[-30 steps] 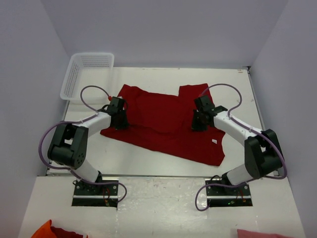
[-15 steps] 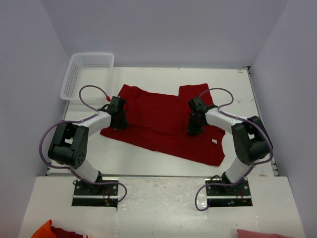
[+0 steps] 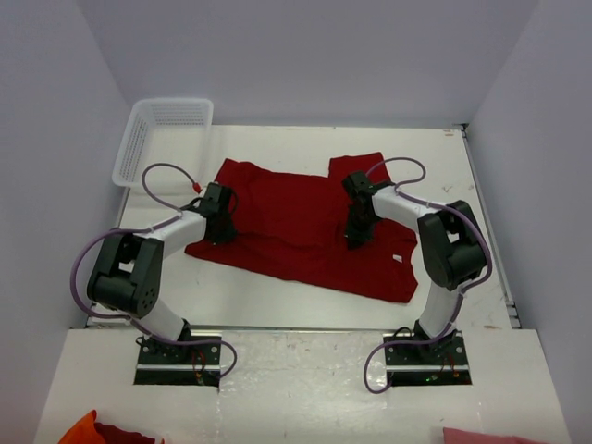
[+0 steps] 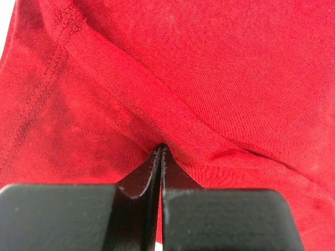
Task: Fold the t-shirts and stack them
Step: Fold the flattened tshirt in 1/3 of the way
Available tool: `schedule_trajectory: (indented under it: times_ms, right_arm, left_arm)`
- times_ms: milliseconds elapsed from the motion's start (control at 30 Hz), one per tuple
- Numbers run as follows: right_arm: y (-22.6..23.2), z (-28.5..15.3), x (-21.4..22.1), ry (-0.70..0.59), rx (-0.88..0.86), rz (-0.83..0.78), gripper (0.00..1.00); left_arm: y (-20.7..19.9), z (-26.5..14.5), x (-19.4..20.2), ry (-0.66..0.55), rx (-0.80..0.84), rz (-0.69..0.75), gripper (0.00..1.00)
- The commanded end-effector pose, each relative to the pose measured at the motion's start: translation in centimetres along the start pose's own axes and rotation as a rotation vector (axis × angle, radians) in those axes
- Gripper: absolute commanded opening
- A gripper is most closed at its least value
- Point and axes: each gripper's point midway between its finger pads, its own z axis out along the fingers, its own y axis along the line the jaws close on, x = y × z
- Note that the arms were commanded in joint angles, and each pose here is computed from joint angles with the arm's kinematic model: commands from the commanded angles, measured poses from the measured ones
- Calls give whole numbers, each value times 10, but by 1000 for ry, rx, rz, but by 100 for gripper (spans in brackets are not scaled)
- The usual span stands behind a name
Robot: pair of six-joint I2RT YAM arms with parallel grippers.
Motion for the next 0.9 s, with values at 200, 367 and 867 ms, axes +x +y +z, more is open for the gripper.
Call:
schedule_trajectory:
  times_ms: [200,367,867]
  right_arm:
    - [-15,10,-15,-35,79,92,0]
    - [-16,6,-18,-17,47,146,0]
    - [-11,-13,-39,-82,-32,94,0]
  left_arm:
    - [53,-3,44,102,-192,-23,0]
    - [60,-9,37,65,-235,-44,0]
    - [47,-20,29,42,-153,-60,0]
